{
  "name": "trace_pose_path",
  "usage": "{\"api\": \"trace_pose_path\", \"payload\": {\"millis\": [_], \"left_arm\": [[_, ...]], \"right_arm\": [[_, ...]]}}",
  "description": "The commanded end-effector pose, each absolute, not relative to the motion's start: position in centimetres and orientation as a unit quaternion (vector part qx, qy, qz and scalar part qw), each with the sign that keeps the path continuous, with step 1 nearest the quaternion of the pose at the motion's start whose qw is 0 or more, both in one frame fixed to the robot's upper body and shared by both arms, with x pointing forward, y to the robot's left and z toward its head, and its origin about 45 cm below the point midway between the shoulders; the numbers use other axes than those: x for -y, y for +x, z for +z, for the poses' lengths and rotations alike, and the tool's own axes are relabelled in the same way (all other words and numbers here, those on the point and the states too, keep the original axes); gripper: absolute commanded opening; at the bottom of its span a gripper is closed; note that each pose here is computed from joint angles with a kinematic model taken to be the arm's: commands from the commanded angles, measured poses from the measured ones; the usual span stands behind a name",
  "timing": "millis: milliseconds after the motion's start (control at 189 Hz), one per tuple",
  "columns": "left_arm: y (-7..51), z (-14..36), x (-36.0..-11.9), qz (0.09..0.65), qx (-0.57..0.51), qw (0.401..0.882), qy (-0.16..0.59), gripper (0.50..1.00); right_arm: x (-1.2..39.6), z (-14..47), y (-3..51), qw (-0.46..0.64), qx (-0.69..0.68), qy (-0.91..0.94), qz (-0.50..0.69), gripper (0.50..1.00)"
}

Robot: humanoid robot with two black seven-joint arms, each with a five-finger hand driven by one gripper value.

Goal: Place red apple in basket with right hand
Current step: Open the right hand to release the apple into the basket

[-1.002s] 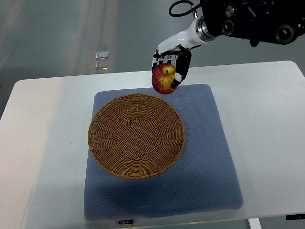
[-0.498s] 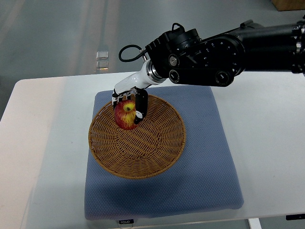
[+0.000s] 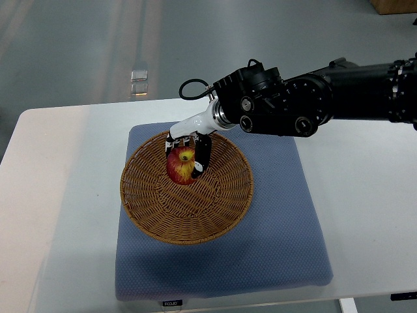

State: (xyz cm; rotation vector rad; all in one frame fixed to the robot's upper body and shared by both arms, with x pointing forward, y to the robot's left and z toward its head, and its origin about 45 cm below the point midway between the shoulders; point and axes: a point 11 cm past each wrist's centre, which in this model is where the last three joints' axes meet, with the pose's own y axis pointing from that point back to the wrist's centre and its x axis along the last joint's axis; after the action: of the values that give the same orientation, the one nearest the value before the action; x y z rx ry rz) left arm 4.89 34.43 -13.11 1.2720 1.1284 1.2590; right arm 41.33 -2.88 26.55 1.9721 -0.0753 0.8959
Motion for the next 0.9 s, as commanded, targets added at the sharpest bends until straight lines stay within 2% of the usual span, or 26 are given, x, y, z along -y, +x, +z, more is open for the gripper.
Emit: {"api": "trace_pose_path", "payload": {"millis": [0, 217, 223, 292, 318, 408, 498, 567, 620, 626, 636, 896], "left_arm": [[4.9, -13.1, -34.4, 0.519, -0.465, 0.490, 0.524, 1.000], [4.9, -13.1, -34.4, 0.519, -0.465, 0.490, 0.524, 1.000], [4.9, -13.1, -34.4, 0.519, -0.465, 0.490, 0.524, 1.000], [4.9, -13.1, -34.5, 0.520, -0.464, 0.490, 0.524, 1.000], [4.9, -13.1, -34.4, 0.519, -0.465, 0.490, 0.524, 1.000], [5.0, -13.1, -34.4, 0.519, -0.464, 0.491, 0.524, 1.000], [4.9, -13.1, -34.4, 0.519, -0.465, 0.490, 0.524, 1.000], [5.0, -13.1, -34.4, 0.519, -0.464, 0.491, 0.524, 1.000], [5.0, -13.1, -34.4, 0.519, -0.464, 0.491, 0.524, 1.000], [5.0, -13.1, -34.4, 0.519, -0.464, 0.491, 0.524, 1.000], [4.9, -13.1, -34.4, 0.518, -0.465, 0.491, 0.524, 1.000], [5.0, -13.1, -34.4, 0.519, -0.464, 0.491, 0.524, 1.000]], "right_arm": [[3.3, 25.9, 41.5, 0.470, 0.036, 0.805, 0.359, 0.568], [4.0, 24.3, 41.3, 0.475, 0.035, 0.809, 0.345, 0.574], [4.2, 23.9, 41.4, 0.477, 0.036, 0.809, 0.343, 0.590], [4.4, 23.5, 41.4, 0.479, 0.036, 0.809, 0.340, 0.617], [4.4, 23.5, 41.3, 0.478, 0.036, 0.810, 0.338, 0.650], [4.5, 23.3, 41.3, 0.479, 0.038, 0.810, 0.336, 0.711], [4.5, 23.3, 41.4, 0.478, 0.038, 0.811, 0.335, 0.844], [4.5, 23.3, 41.3, 0.478, 0.039, 0.812, 0.332, 0.878], [4.5, 23.3, 41.3, 0.478, 0.039, 0.812, 0.332, 0.879], [4.4, 23.3, 41.3, 0.477, 0.038, 0.813, 0.330, 0.907], [4.4, 23.4, 41.3, 0.477, 0.038, 0.813, 0.330, 0.911], [2.4, 25.6, 41.1, 0.447, 0.037, 0.833, 0.323, 0.924]]}}
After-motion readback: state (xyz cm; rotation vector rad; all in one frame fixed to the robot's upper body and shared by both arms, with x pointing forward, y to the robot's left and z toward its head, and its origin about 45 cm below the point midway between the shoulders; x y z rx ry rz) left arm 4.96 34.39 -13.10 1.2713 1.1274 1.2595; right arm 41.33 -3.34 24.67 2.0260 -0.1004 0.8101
